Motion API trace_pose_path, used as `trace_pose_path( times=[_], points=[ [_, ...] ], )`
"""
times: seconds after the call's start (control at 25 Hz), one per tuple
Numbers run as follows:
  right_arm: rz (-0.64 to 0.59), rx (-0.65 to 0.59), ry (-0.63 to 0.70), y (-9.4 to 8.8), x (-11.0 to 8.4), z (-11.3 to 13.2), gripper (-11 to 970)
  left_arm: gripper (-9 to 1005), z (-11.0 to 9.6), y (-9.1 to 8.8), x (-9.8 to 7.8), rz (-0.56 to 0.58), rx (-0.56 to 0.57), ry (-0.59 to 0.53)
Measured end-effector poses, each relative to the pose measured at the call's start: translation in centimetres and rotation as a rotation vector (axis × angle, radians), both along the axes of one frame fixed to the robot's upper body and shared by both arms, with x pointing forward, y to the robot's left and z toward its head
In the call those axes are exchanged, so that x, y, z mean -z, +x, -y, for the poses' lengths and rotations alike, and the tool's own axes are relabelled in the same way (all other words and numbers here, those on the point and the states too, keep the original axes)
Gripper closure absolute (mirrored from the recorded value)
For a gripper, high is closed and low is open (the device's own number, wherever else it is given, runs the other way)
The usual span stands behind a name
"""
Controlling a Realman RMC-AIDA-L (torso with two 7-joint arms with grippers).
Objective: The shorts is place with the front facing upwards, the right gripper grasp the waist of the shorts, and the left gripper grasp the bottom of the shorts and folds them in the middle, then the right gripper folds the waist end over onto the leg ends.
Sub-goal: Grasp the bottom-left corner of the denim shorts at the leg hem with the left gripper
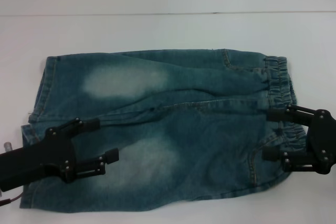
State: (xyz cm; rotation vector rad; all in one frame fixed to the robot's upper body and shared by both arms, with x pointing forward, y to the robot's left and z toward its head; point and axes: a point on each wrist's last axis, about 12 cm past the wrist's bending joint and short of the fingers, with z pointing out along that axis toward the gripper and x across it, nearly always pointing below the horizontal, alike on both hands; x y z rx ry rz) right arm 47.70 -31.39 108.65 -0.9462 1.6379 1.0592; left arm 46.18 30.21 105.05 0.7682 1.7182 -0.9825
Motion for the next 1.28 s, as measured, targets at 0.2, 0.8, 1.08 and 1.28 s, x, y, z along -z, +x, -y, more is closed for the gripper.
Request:
trace_pose_path(
  times=[0.2, 0.8, 1.08, 1.28],
  points=[
    [0.002, 0.002, -0.001, 0.1, 0.0, 0.0, 31, 60, 0.0, 0.0, 0.0, 0.000, 0.001, 0.001],
    [-0.009, 0.037, 0.001, -0.1, 0.3, 0.4, 34, 70, -4.9, -2.9, -1.8, -0.252, -0.122, -0.044],
    [-0.007, 0.061, -0.023, 0.1, 0.5, 0.7, 35, 78, -8.6, -6.3, -2.1, -0.339, -0.275, -0.028],
    [-0.001, 0.060, -0.027, 0.4, 0.3, 0.6, 36, 84, -9.5, -7.4, -1.7, -0.434, -0.313, 0.002]
  ],
)
